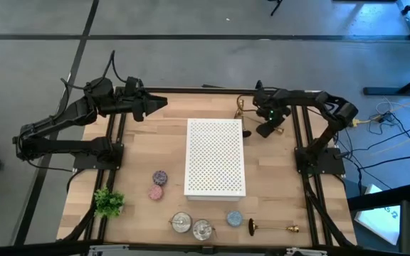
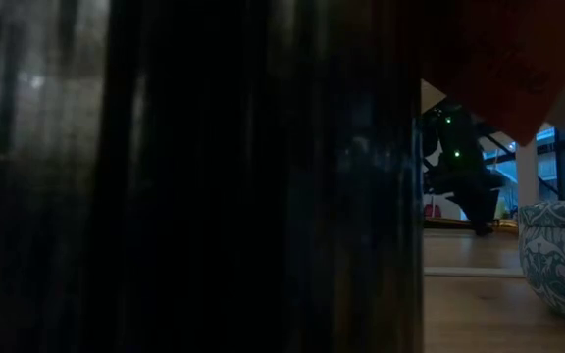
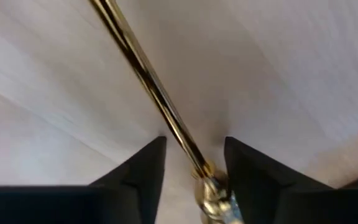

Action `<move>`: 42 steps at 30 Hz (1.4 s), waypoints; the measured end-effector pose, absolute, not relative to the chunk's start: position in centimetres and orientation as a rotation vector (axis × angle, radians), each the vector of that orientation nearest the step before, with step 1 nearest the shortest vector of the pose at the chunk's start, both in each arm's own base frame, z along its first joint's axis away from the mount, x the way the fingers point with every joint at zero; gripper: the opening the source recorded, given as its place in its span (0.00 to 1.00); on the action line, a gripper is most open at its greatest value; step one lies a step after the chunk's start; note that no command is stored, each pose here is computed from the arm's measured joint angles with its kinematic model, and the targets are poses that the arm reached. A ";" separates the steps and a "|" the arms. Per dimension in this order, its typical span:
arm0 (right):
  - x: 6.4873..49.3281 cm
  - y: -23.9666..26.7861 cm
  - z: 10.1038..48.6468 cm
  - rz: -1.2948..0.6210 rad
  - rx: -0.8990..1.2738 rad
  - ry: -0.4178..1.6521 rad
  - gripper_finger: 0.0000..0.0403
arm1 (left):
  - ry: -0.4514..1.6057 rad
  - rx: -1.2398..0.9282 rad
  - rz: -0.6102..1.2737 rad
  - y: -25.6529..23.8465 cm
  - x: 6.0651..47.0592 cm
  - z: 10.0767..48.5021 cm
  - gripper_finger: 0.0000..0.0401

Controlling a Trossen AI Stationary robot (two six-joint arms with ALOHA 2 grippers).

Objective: Pick & Place candle stick holders
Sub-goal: Put the top right gold candle holder on the shelf

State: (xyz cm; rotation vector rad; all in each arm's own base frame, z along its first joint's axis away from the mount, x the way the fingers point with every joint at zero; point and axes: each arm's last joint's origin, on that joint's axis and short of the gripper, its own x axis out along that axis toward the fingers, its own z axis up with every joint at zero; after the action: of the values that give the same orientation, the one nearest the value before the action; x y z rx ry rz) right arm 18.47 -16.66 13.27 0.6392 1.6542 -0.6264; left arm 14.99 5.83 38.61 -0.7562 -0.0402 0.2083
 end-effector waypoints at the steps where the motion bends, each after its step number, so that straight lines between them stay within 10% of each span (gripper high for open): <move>1: 18.6 -16.6 13.3 -0.626 0.636 1.648 0.35 | -0.040 -0.756 0.208 5.8 15.0 38.6 0.51; 14: 18.9 -15.8 14.0 -0.678 0.711 1.626 0.04 | -0.030 -0.749 0.184 5.8 15.0 38.6 0.51; 24: 19.4 -15.6 21.9 -0.743 0.777 1.462 0.04 | -0.027 -0.723 0.184 5.8 15.0 38.6 0.51; 42: 21.5 -10.7 45.9 -0.468 0.600 0.236 0.04 | -0.266 -0.787 -0.081 6.0 16.6 41.3 0.51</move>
State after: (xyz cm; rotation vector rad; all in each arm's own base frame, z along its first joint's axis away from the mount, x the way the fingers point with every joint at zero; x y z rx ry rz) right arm 21.47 -10.68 45.85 0.6005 0.2361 -0.4678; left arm 16.58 6.03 41.32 -0.7873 -0.2663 -0.0813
